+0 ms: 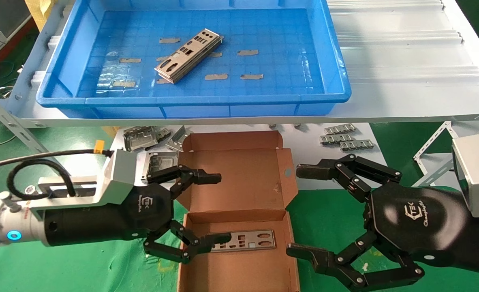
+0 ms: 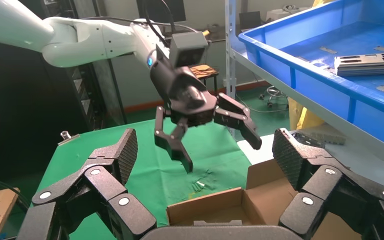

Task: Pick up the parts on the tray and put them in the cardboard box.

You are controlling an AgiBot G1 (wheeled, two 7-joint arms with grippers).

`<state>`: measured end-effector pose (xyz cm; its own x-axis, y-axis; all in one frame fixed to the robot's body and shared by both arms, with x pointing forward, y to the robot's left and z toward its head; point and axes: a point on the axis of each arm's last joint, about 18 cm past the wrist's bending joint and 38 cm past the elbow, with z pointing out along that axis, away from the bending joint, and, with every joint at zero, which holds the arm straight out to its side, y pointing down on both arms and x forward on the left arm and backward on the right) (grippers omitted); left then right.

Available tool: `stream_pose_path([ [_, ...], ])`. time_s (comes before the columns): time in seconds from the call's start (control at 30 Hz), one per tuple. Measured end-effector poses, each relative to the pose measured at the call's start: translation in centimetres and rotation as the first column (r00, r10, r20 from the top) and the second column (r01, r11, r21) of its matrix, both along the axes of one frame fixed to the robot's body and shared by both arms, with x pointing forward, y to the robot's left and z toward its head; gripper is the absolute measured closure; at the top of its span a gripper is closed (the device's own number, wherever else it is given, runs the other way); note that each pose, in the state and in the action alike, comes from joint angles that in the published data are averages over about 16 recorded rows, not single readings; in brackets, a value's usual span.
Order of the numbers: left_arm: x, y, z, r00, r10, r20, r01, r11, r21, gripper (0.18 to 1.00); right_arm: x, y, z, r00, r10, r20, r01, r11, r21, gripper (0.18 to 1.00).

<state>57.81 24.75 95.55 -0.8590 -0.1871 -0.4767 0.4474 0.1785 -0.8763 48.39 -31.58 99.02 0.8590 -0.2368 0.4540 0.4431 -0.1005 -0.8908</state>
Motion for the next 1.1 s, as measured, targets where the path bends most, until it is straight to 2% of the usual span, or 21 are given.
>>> stream_pose_path([
  [0.6,-5.4,3.5,2.2,1.0,-0.015,0.011,0.015,0.998,-0.055,0.184,0.0,0.0,0.0,1.0,0.0,0.0,0.0,1.0,0.0,0.178],
  [1.1,-10.1,5.2,3.6,0.999,-0.04,0.016,0.041,0.998,-0.054,0.184,0.0,0.0,0.0,1.0,0.0,0.0,0.0,1.0,0.0,0.178],
])
